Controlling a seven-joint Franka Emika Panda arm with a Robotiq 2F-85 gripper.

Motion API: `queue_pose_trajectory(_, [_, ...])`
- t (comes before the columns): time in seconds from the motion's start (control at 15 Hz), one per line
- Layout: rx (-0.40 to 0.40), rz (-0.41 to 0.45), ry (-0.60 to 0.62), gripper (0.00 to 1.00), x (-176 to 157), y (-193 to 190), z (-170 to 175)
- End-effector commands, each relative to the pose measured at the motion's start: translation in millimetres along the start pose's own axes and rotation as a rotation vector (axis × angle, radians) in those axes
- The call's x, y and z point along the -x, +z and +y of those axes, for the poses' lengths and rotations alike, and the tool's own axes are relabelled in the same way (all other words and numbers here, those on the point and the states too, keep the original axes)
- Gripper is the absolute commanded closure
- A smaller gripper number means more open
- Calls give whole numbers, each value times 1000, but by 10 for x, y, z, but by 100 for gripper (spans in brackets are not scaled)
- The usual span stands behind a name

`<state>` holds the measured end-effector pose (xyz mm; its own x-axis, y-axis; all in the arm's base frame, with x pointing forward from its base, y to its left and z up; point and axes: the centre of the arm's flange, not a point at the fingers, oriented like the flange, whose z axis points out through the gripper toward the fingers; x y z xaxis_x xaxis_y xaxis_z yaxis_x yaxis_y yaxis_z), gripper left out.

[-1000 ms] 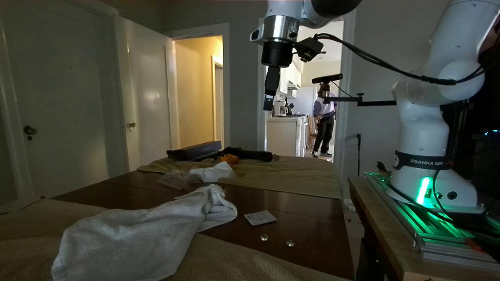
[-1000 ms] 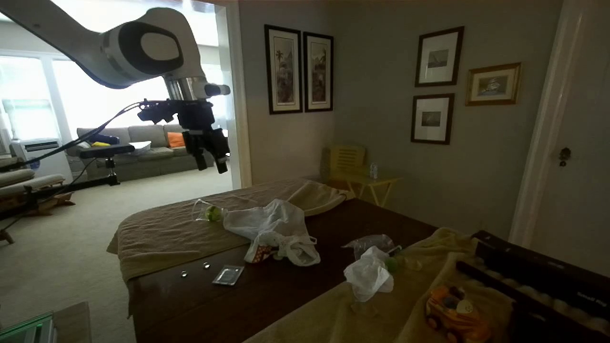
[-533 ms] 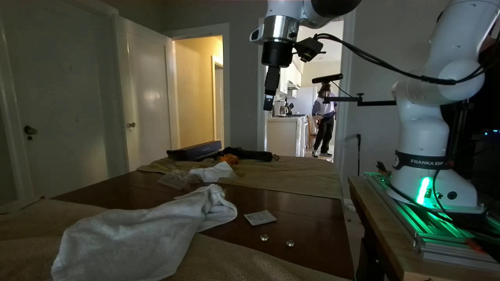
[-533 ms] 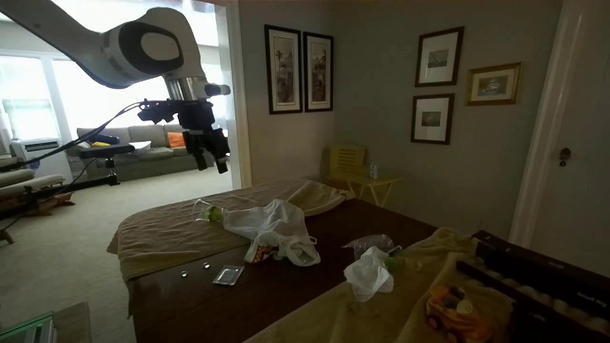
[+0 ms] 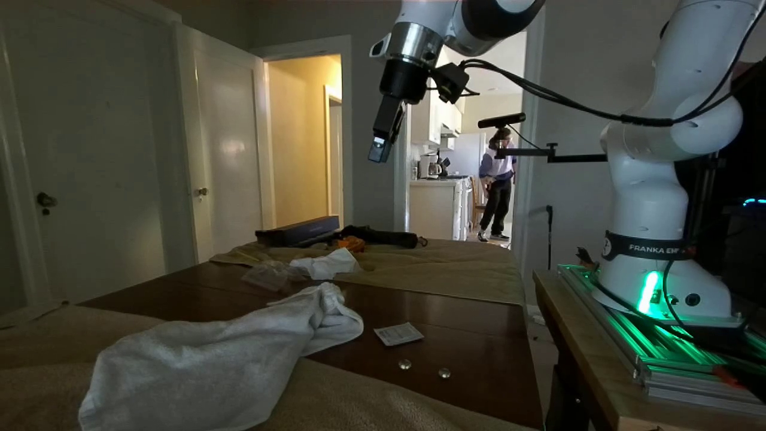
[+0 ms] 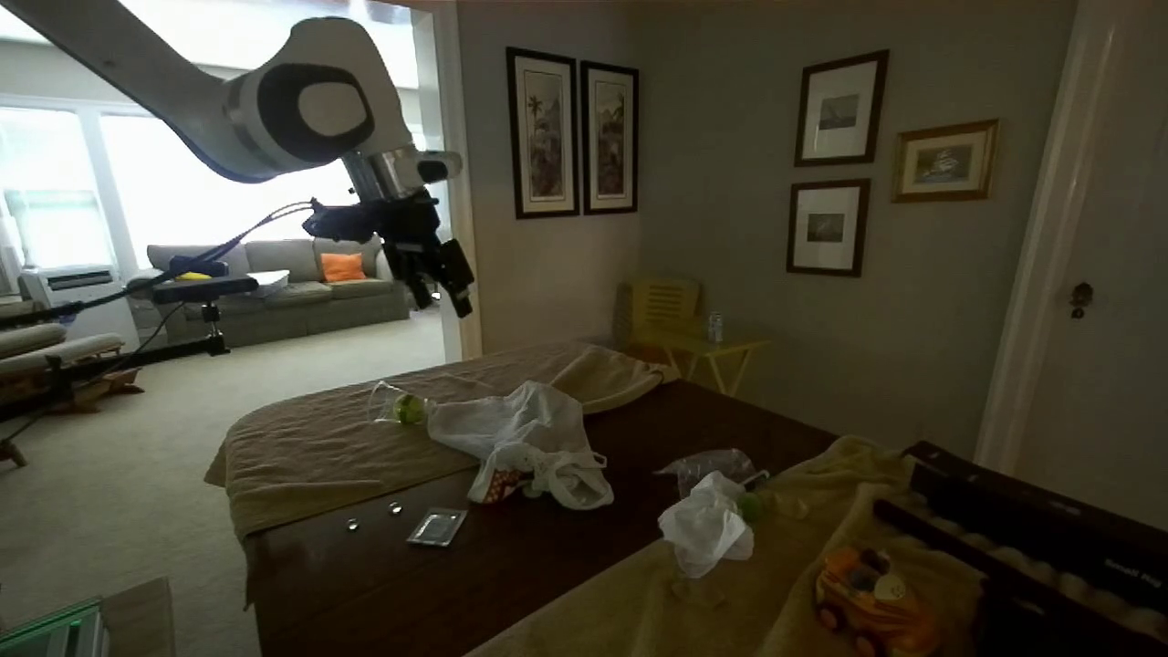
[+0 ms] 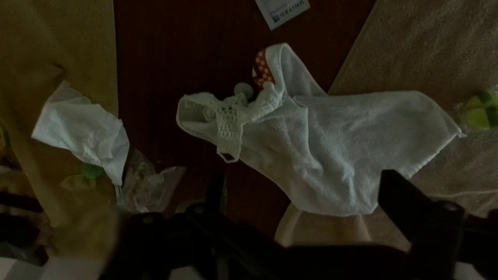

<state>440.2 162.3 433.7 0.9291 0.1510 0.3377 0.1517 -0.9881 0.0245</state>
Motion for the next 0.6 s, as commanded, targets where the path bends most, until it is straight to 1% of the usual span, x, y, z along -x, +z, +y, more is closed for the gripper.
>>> queue_pose_trajectory(0.0, [-63,90,-54,0,-394,219,-146])
queue_pose_trajectory(0.27, [-115,139,-129,0,-728,493,-471])
queue_pose_trajectory(0.53, [-117,127,-163,0,-1017,720,-852])
